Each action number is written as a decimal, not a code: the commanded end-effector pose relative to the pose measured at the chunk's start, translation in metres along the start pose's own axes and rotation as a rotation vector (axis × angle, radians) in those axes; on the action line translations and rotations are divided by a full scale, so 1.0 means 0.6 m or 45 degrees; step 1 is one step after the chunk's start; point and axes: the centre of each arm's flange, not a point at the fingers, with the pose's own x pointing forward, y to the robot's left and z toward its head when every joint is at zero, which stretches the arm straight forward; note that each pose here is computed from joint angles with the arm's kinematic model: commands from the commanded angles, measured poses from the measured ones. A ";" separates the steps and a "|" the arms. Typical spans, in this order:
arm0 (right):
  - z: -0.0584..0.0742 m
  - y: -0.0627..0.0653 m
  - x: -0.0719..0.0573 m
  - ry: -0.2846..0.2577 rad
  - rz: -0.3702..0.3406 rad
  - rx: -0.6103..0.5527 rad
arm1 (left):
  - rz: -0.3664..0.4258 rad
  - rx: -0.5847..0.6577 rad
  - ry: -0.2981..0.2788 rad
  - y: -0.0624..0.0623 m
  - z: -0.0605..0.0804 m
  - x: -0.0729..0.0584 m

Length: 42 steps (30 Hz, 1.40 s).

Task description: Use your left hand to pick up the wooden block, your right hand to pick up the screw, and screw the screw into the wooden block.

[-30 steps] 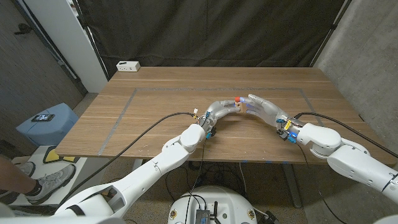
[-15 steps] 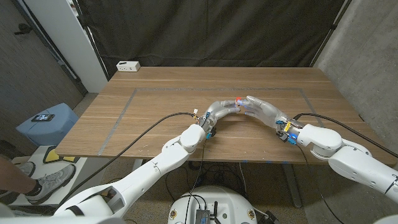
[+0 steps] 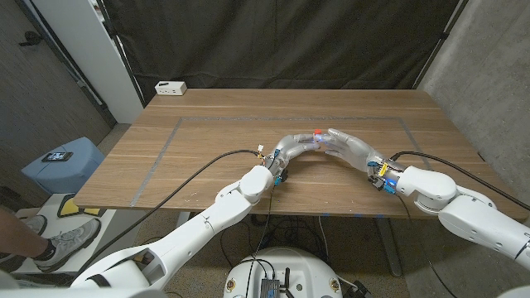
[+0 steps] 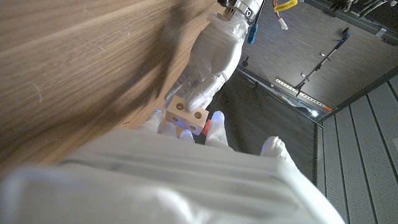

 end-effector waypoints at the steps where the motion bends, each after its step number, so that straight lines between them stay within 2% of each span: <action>1: -0.002 -0.020 -0.012 -0.021 -0.049 0.033 | -0.003 0.007 0.000 0.000 0.000 0.001; 16: 0.002 -0.051 -0.014 -0.031 -0.094 0.040 | -0.011 0.005 -0.001 0.001 0.002 0.005; 25: -0.005 -0.065 -0.001 -0.037 -0.087 0.042 | -0.014 0.028 -0.002 0.004 0.005 0.005; 42: -0.021 -0.068 0.021 -0.018 -0.065 0.054 | -0.009 0.044 -0.015 0.002 0.006 0.007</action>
